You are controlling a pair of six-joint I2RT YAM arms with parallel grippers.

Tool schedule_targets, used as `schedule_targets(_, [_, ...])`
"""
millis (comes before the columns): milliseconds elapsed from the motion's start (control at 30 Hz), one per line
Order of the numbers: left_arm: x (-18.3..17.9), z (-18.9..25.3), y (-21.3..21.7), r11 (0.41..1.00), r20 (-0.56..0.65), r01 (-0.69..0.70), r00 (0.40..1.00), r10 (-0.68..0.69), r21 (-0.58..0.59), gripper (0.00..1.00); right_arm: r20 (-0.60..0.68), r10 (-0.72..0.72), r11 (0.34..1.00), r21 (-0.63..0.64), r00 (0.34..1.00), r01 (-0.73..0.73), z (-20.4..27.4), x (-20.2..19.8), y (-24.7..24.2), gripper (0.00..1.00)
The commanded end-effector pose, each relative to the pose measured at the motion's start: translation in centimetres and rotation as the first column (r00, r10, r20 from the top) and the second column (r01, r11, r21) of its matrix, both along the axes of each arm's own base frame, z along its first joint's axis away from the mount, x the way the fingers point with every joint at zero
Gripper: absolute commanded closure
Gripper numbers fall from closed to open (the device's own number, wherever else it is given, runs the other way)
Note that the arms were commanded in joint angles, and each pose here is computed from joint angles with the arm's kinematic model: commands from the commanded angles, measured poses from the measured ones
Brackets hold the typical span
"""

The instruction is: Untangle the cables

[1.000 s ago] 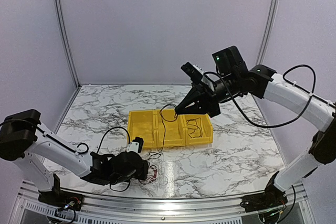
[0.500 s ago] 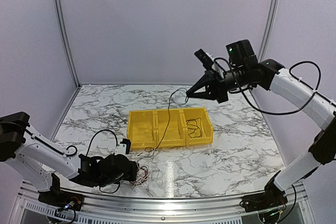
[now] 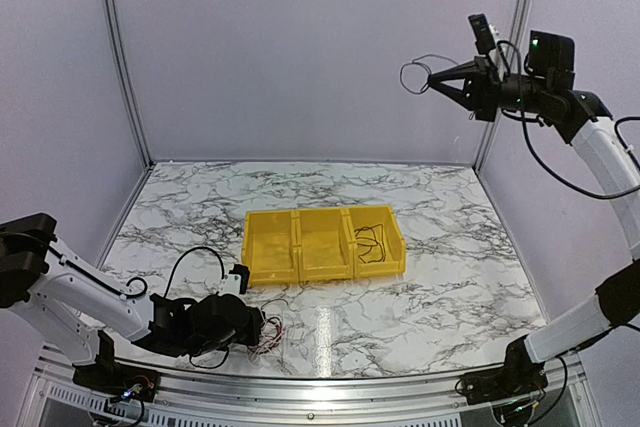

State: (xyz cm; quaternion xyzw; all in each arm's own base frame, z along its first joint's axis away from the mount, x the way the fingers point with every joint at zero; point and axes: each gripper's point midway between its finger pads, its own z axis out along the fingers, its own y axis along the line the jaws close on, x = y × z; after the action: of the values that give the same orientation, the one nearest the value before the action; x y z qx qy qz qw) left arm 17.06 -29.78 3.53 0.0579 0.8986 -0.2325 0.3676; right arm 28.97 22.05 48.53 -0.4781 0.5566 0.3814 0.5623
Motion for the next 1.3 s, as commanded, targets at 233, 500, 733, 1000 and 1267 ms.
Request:
schedule_targets(233, [0.6,6.1,-0.7,0.995,0.144,0.073,0.988,-0.063,-0.061,0.65,-0.158,-0.01,0.999,-0.04,0.987,0.003,-7.2,1.3,0.4,1.0])
schedule_targets(500, [1.4,16.1,-1.1,0.984,0.372,0.147,0.923,-0.1,-0.101,0.45,-0.203,0.127,0.986,-0.082,0.971,-0.146,-9.3,-3.2,3.3,1.0])
schedule_targets(733, [2.8,19.7,-4.4,0.984,0.465,0.172,0.875,-0.136,-0.037,0.38,-0.251,0.222,0.966,-0.072,0.942,-0.247,-10.6,-5.7,5.4,1.0])
schedule_targets(1000, [5.4,18.8,-9.8,0.981,0.477,0.189,0.858,-0.189,0.048,0.35,-0.281,0.288,0.943,-0.084,0.915,-0.322,-11.7,-8.3,7.4,1.0])
schedule_targets(1267, [8.8,16.9,-12.6,0.972,0.455,0.218,0.859,-0.236,0.093,0.35,-0.3,0.324,0.93,-0.071,0.897,-0.36,-11.8,-9.4,8.1,1.0])
